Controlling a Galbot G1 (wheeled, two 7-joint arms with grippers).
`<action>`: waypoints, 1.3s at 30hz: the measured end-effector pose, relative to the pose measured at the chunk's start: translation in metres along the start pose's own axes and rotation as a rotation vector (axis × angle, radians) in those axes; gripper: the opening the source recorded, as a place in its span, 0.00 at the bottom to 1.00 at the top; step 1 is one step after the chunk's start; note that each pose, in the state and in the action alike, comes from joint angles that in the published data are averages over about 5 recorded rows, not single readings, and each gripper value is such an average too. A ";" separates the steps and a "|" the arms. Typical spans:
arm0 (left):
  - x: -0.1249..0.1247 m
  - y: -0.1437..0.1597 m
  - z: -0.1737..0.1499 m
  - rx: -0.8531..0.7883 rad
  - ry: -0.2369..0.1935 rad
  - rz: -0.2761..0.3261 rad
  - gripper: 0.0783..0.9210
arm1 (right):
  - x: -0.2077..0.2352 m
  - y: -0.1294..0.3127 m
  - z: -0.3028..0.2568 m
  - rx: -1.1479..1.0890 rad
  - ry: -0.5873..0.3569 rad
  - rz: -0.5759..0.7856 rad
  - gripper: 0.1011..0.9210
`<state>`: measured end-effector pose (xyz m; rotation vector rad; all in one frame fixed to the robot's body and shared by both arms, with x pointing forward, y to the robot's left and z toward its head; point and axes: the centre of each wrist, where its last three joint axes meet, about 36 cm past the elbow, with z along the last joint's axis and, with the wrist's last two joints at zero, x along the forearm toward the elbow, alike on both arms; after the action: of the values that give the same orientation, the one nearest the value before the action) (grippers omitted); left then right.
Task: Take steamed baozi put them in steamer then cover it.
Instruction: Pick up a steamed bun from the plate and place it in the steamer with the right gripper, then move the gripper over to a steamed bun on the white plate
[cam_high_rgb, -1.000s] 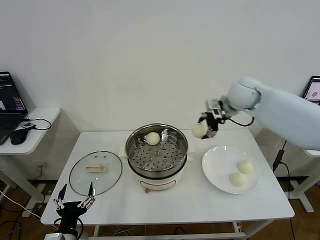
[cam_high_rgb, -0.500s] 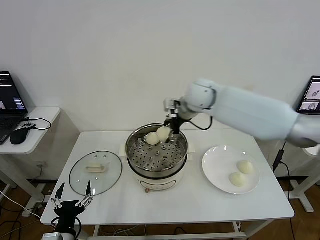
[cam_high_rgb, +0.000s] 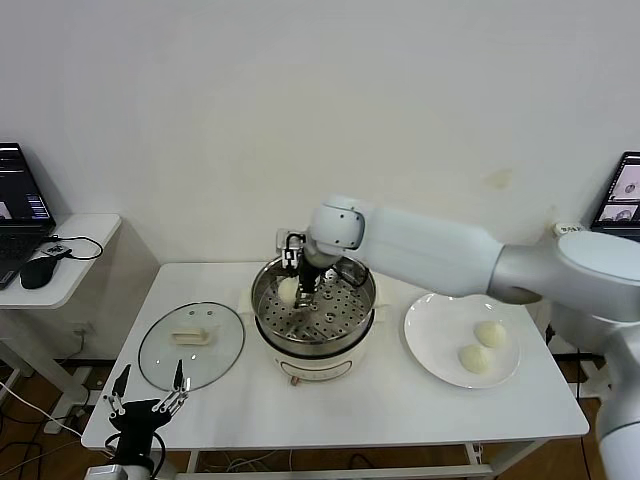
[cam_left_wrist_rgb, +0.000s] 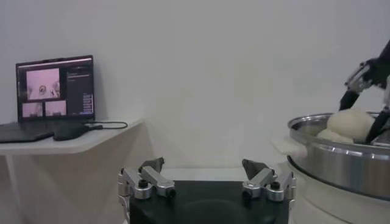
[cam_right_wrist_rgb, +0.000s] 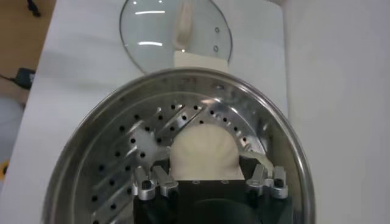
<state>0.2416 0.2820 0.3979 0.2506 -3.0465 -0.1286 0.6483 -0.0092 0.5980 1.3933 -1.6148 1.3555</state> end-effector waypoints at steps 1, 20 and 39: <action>0.000 0.000 0.000 0.000 0.000 0.000 0.88 | -0.004 0.000 -0.002 -0.003 0.001 0.002 0.74; 0.001 -0.003 -0.004 0.005 -0.009 0.005 0.88 | -0.021 -0.004 -0.010 -0.013 0.005 0.000 0.88; 0.007 -0.005 -0.013 -0.011 -0.019 0.026 0.88 | 0.122 -0.004 0.118 0.116 0.092 -0.030 0.88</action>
<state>0.2370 0.2749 0.4110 0.2103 -3.0659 -0.1465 0.6402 -0.1607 0.6754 1.3948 -1.4705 1.4945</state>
